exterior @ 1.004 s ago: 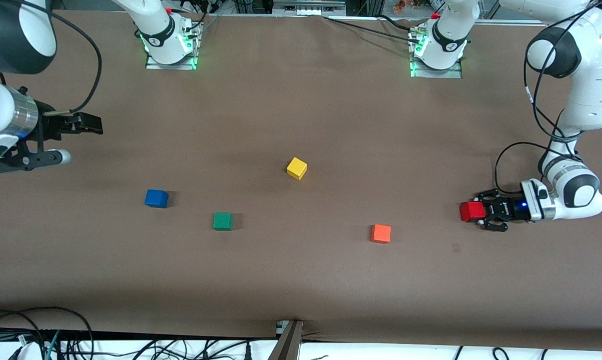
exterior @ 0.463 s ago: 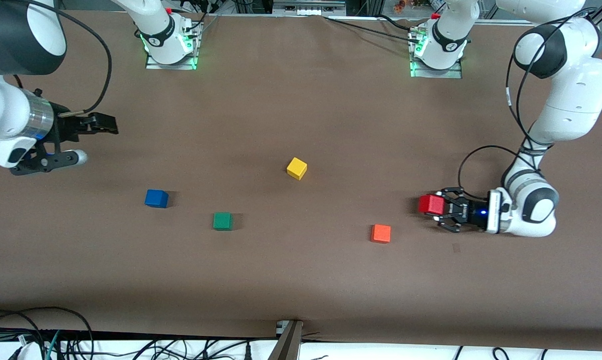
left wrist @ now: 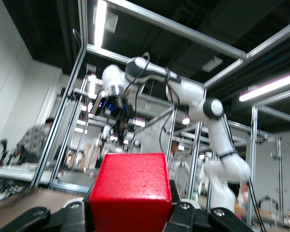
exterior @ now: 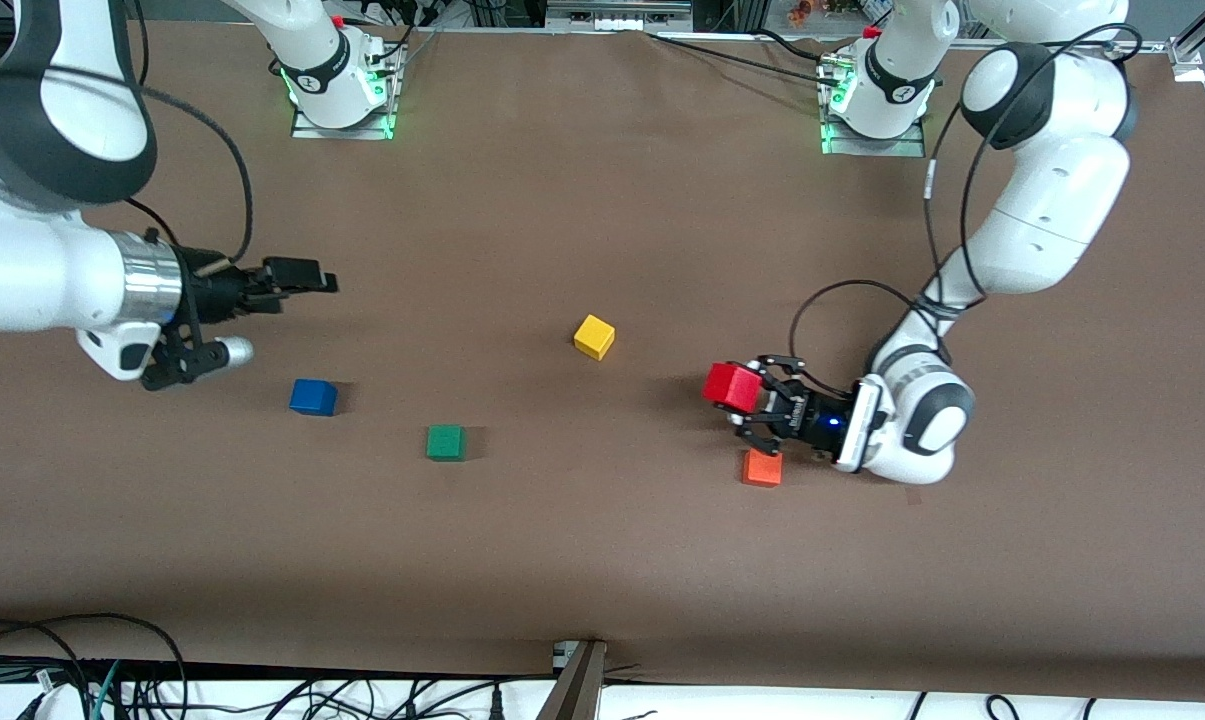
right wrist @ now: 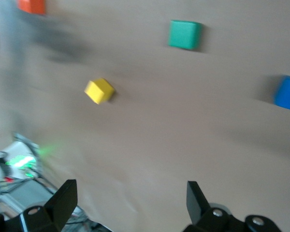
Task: Pass red block to right arm, stack on blue
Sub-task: 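Lift the red cube with the left gripper while the right gripper approaches, then grasp the red cube with the right gripper from the left gripper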
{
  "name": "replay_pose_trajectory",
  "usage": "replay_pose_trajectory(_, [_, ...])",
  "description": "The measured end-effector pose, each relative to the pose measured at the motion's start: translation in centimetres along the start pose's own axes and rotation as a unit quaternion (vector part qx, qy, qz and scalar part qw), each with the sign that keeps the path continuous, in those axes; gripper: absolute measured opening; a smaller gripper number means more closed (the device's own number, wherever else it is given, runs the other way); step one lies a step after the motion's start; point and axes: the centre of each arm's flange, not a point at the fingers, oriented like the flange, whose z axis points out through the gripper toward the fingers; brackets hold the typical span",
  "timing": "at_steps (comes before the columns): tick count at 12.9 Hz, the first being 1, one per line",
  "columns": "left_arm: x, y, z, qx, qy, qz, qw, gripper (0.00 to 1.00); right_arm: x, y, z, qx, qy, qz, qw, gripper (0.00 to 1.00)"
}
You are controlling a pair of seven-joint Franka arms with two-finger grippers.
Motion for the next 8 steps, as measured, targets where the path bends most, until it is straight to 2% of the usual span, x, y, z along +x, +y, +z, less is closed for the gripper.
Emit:
replay_pose_trajectory(2, [-1.1,-0.6,6.0,-0.009,0.024,-0.003,1.000,0.56,2.1,-0.2,1.7,0.066,0.018,0.030,0.997,1.00])
replay_pose_trajectory(3, [-1.3,-0.9,8.5,-0.005,0.018,0.000,1.000,0.56,2.9,-0.5,2.3,0.085,0.028,0.042,0.995,1.00])
replay_pose_trajectory(5, [-0.6,-1.7,11.8,0.015,-0.018,0.015,1.000,0.56,3.9,-2.9,3.7,0.101,0.045,0.061,0.992,1.00])
replay_pose_trajectory(8, [1.5,-2.4,15.9,0.058,-0.077,0.036,0.995,0.56,4.3,-9.0,6.2,0.101,0.065,0.114,0.986,1.00])
